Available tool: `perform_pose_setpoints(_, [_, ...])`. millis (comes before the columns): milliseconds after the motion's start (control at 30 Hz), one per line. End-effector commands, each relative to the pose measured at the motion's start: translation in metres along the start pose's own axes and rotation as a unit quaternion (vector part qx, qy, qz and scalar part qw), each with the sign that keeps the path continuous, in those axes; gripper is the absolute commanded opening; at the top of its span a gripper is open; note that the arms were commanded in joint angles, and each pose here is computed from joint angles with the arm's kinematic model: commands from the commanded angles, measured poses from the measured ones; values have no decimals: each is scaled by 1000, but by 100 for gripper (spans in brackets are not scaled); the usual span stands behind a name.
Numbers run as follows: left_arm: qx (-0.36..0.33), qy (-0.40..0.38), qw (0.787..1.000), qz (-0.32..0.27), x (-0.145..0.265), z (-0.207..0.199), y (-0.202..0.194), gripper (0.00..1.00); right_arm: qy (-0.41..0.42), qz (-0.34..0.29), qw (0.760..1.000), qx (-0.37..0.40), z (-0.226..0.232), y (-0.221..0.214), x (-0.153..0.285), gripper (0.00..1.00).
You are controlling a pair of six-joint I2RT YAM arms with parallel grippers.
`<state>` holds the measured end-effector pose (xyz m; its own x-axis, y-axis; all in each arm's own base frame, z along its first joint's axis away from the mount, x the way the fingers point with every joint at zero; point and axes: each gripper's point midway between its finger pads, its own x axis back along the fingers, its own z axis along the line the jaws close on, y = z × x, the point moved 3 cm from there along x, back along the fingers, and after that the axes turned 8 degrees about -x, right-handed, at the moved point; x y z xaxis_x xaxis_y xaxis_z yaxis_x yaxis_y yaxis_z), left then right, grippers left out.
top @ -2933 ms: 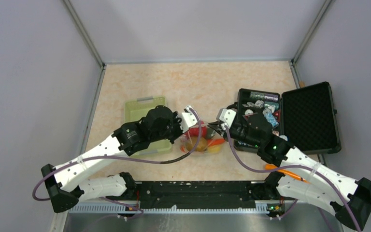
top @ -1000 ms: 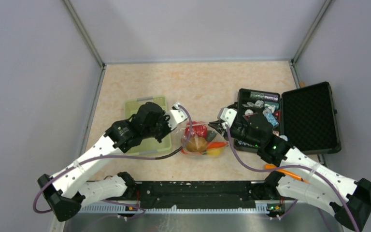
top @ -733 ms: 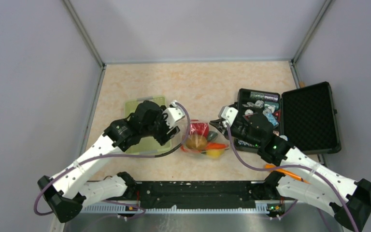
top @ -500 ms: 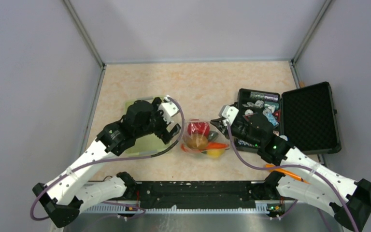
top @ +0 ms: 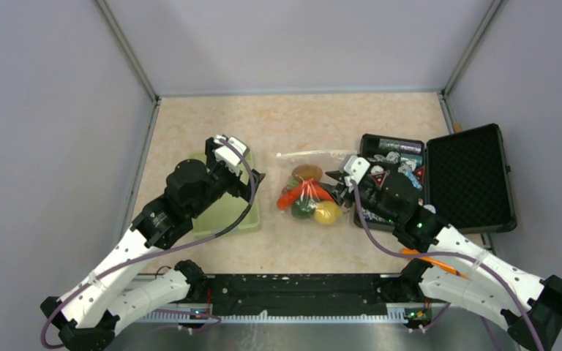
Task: Place the food in the zip-top bag and seal the zipper
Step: Place the zipper food storage bag at the center of the board, then reset both arms
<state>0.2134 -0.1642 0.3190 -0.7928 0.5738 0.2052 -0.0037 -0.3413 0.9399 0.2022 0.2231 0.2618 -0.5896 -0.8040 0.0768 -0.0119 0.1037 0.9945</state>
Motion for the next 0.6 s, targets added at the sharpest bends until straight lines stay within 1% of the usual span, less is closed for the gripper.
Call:
perform_pose_setpoints(0, [22, 25, 999, -33, -1, 7, 13, 99, -51, -27, 998, -18, -15, 10, -2, 37])
perform_pose_setpoints(100, [26, 31, 999, -31, -3, 8, 11, 99, -94, -38, 994, -34, -26, 11, 2, 37])
perform_pose_setpoints(200, [44, 58, 997, -35, -4, 15, 11, 99, -134, -55, 988, -59, -35, 12, 8, 39])
perform_pose_setpoints(300, [69, 97, 992, -33, -6, 25, 7, 99, -183, -76, 975, -97, -46, 13, 18, 47])
perform_pose_setpoints(333, [90, 114, 989, -32, -6, 30, 6, 99, -204, -83, 970, -107, -51, 13, 22, 51])
perform_pose_setpoints(400, [129, 157, 979, -23, -6, 44, 0, 99, -256, -98, 949, -156, -63, 10, 31, 60])
perform_pose_setpoints(467, [168, 192, 967, -10, -7, 59, -9, 99, -311, -105, 921, -212, -77, 3, 39, 69])
perform_pose_setpoints(500, [186, 204, 961, -4, -6, 65, -13, 99, -328, -100, 908, -240, -84, -3, 42, 71])
perform_pose_setpoints(533, [204, 219, 954, 1, -6, 71, -18, 99, -330, -90, 902, -265, -88, -7, 42, 72])
perform_pose_setpoints(567, [219, 233, 947, 5, -5, 76, -23, 99, -333, -65, 896, -288, -92, -16, 42, 72])
